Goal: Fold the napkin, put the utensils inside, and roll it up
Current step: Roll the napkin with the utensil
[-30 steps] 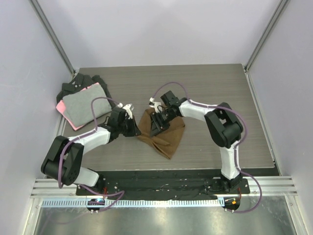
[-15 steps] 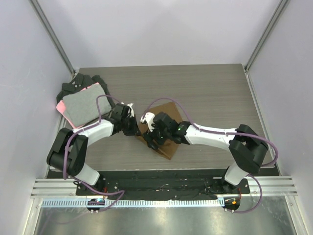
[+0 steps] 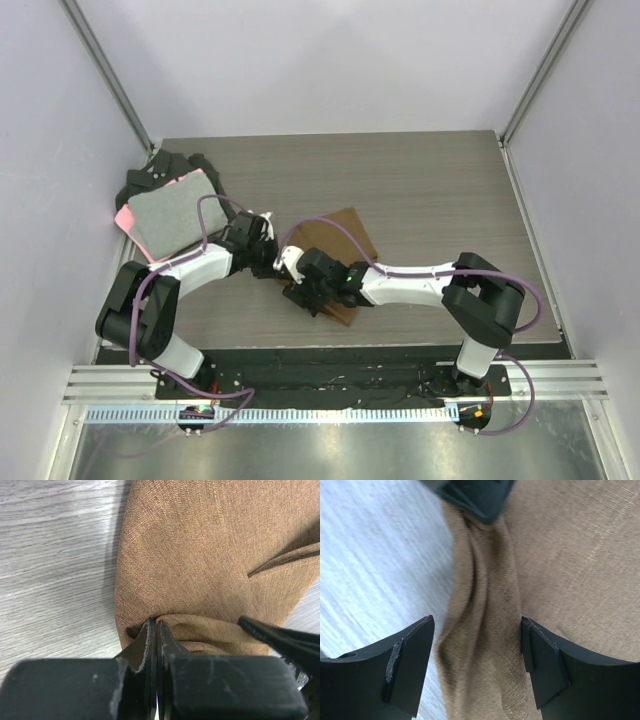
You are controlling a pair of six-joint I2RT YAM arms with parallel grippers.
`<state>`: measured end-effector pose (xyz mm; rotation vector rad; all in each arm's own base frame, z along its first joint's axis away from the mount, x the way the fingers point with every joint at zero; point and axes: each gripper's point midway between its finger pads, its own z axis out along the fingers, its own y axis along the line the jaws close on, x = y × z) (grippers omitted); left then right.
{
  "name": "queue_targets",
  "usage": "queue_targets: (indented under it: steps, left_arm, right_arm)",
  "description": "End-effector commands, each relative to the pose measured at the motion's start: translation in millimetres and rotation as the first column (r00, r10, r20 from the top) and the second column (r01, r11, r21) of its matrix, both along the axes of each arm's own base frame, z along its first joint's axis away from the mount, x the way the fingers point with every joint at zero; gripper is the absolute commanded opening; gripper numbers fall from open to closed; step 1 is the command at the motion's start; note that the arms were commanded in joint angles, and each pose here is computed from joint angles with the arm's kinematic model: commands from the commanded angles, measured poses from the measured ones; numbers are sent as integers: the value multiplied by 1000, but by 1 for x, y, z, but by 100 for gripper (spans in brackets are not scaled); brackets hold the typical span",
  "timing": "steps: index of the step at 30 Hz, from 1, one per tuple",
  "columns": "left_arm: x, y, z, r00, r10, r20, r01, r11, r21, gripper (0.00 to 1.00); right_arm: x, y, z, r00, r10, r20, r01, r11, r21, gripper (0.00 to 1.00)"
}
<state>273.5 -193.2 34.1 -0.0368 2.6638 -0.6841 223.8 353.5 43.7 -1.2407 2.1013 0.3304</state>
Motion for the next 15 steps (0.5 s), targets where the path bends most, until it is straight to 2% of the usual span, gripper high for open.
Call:
queue_targets:
  steps: [1, 7, 11, 14, 15]
  left_arm:
    - [3, -1, 8, 1000, -7, 8, 7, 1000, 2, 0]
    - [3, -1, 10, 1000, -8, 10, 8, 1000, 2, 0]
    - [3, -1, 10, 1000, -8, 10, 8, 1000, 4, 0]
    - [3, -1, 10, 1000, -7, 9, 7, 1000, 4, 0]
    - [3, -1, 10, 1000, -7, 9, 7, 1000, 1, 0]
  right_arm:
    - [2, 16, 20, 999, -3, 53, 0, 998, 56, 76]
    - [-4, 11, 6, 998, -12, 65, 13, 1000, -5, 74]
    - [-7, 7, -4, 997, -20, 78, 24, 999, -46, 69]
    - [-10, 3, -10, 996, -22, 91, 28, 997, -71, 59]
    - [-11, 1, -15, 996, -23, 91, 30, 996, -84, 52]
